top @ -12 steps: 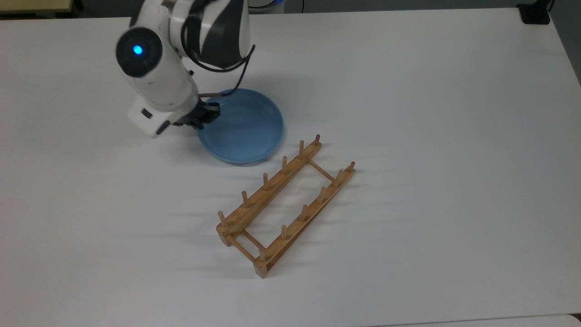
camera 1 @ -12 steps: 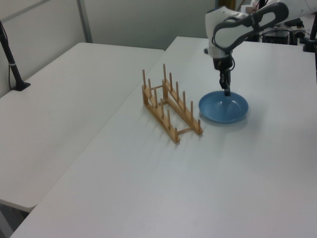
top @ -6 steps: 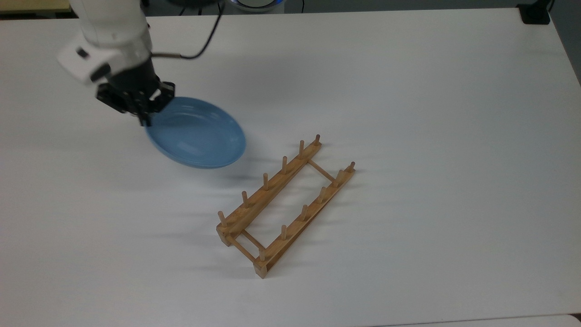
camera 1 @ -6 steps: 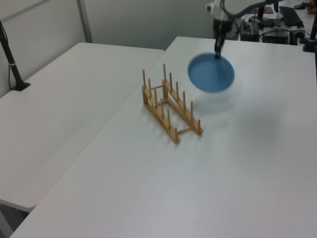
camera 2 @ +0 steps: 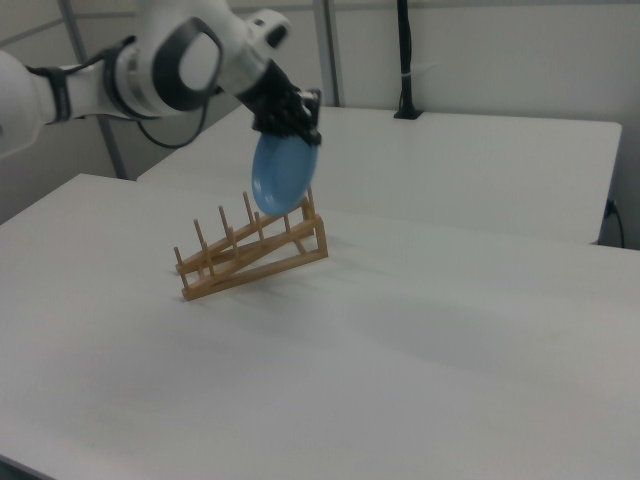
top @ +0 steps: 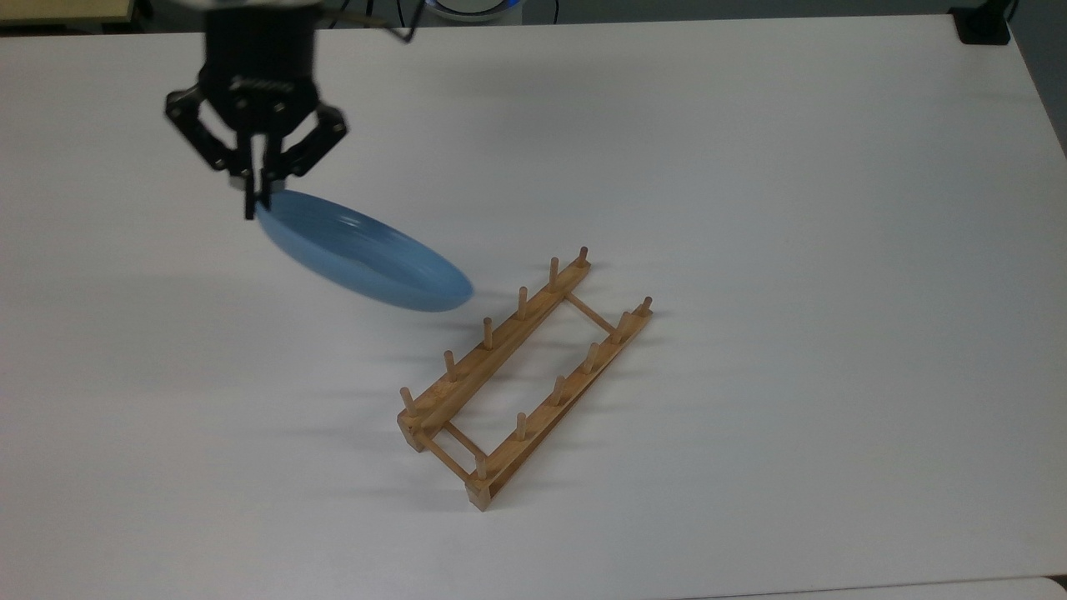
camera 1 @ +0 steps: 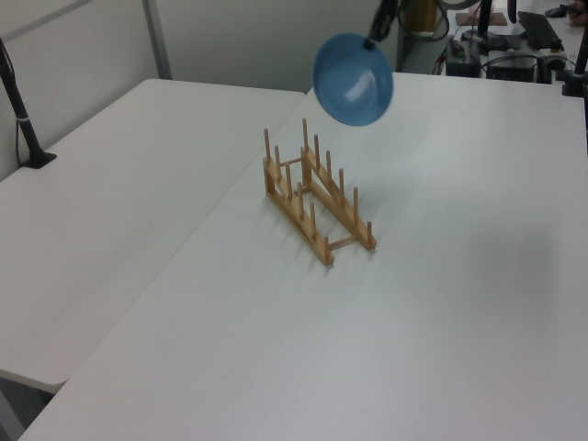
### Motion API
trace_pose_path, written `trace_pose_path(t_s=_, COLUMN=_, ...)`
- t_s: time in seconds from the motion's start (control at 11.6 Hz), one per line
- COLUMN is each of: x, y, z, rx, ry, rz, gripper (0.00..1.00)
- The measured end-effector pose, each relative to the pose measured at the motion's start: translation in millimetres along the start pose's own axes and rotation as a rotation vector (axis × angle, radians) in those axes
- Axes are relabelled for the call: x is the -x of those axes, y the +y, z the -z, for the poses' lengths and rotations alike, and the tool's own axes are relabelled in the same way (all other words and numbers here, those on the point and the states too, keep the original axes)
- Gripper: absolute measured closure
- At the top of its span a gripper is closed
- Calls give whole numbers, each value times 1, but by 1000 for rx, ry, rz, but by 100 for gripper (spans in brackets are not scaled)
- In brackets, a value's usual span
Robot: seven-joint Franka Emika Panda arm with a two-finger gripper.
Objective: Place plate in plate rack
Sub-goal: 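Lift the plate by its rim, tilting it upright, then carry the upright plate over the wooden rack pegs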
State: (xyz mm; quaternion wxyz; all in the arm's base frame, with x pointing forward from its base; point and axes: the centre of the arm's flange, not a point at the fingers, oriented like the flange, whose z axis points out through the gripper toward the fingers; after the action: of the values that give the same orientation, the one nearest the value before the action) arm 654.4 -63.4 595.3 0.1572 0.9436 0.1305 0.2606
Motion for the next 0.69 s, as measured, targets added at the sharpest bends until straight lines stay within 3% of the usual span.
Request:
trace_pose_path(t_s=0.35, x=-29, y=-40, z=31, rx=139, ry=117, rz=41, gripper=95)
trace_pose_path(t_s=0.69, x=-44, y=-94, z=40, rx=244, ry=164, rz=90, gripper=95)
